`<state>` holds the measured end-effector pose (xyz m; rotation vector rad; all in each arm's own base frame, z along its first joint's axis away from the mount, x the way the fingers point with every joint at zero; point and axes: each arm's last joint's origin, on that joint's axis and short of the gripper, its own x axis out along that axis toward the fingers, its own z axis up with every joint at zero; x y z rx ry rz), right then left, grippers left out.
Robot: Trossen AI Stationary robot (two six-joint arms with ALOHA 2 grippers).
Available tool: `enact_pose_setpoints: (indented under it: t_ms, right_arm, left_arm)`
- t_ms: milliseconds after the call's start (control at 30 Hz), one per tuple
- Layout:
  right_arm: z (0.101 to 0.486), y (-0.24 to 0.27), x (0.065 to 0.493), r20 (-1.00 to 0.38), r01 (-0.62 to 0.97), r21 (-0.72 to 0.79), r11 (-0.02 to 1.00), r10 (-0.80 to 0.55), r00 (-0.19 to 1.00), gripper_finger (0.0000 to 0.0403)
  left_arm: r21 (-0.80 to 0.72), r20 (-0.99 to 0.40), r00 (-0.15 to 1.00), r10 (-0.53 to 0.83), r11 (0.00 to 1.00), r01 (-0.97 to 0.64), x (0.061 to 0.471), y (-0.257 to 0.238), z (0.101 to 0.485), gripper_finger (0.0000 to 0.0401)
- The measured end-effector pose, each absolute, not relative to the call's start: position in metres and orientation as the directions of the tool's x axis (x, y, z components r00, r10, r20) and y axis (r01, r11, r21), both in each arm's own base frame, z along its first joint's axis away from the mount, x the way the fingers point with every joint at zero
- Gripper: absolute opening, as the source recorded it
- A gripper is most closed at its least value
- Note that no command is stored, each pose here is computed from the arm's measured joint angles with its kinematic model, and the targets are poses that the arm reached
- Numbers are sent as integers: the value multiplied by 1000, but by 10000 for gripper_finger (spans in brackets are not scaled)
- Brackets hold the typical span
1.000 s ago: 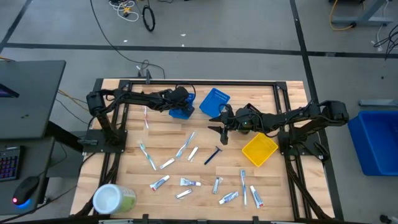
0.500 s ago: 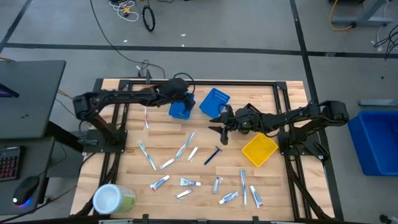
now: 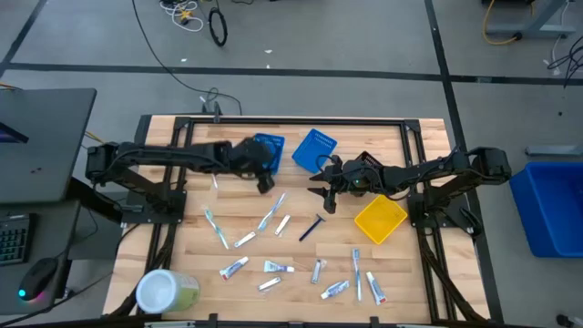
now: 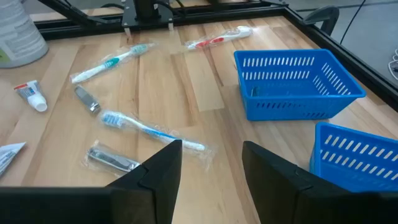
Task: Pick & Place Travel size toiletries
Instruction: Put the blue toothbrush into the right blue basket
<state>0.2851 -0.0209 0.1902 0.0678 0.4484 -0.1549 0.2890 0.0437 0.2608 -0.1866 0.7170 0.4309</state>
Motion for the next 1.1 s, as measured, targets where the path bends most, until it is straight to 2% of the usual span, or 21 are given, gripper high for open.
enact_pose_setpoints:
  t_ms: [133, 300, 567, 733, 900, 1100]
  right_arm:
    - [190, -21, 285, -437, 164, 31, 986, -134, 889, 169]
    - [190, -21, 285, -437, 164, 31, 986, -134, 889, 157]
    - [190, -21, 285, -437, 164, 31, 986, -134, 889, 145]
    - [190, -21, 285, -437, 164, 31, 986, -134, 890, 148]
    - [190, -21, 285, -437, 164, 31, 986, -134, 890, 158]
    - [190, -21, 285, -436, 164, 32, 986, -134, 890, 167]
  left_arm:
    - [-95, -705, 669, 236, 903, -419, 286, 16, 242, 157]
    - [-155, -725, 655, 211, 878, -454, 278, -8, 220, 157]
    - [-287, -665, 733, 145, 857, -429, 264, -31, 180, 157]
    - [-300, -619, 769, 159, 857, -419, 253, -35, 161, 157]
    - [-270, -626, 753, 203, 849, -454, 246, -34, 151, 157]
    - [-238, -639, 746, 187, 874, -424, 258, -37, 135, 157]
